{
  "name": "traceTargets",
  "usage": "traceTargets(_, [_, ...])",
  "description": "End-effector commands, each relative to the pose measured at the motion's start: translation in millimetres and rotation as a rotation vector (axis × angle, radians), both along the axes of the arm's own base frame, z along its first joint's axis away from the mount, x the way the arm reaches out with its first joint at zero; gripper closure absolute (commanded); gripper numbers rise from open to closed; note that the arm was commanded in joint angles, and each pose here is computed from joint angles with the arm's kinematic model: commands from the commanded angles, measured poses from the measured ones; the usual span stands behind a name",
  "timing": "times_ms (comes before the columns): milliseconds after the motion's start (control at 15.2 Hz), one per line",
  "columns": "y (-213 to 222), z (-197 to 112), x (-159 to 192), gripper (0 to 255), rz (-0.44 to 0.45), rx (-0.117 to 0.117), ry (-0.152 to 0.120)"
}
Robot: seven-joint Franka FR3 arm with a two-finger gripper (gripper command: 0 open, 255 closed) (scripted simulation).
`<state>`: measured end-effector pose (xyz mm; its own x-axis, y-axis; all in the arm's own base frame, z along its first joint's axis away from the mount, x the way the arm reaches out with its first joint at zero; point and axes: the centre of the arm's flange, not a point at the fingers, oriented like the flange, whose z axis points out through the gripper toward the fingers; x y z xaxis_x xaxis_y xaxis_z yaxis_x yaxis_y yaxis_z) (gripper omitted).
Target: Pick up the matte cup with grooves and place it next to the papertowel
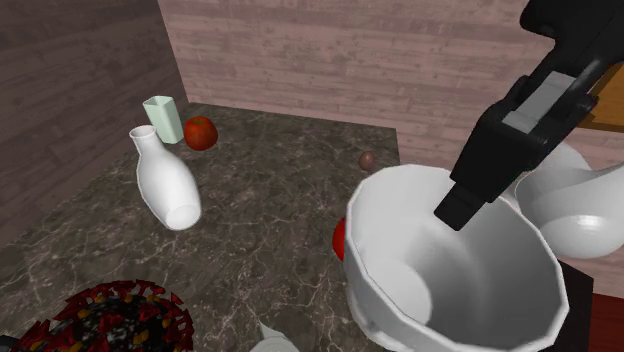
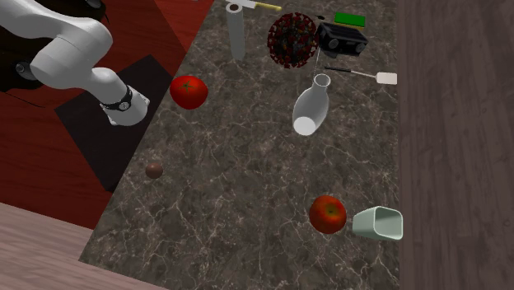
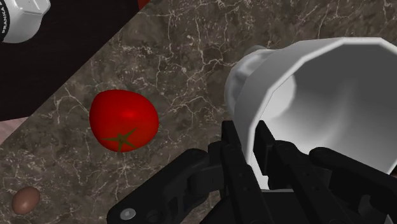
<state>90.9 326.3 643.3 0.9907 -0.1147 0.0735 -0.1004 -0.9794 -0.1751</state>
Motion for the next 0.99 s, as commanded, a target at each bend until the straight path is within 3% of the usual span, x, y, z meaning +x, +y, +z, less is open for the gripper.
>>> traceTargets(0, [5.4,-5.5,-7.5,255,-0.001,0.0,0.0])
traceTargets(924, [5.4,-79.4,-7.5,255,-0.001,0.0,0.0])
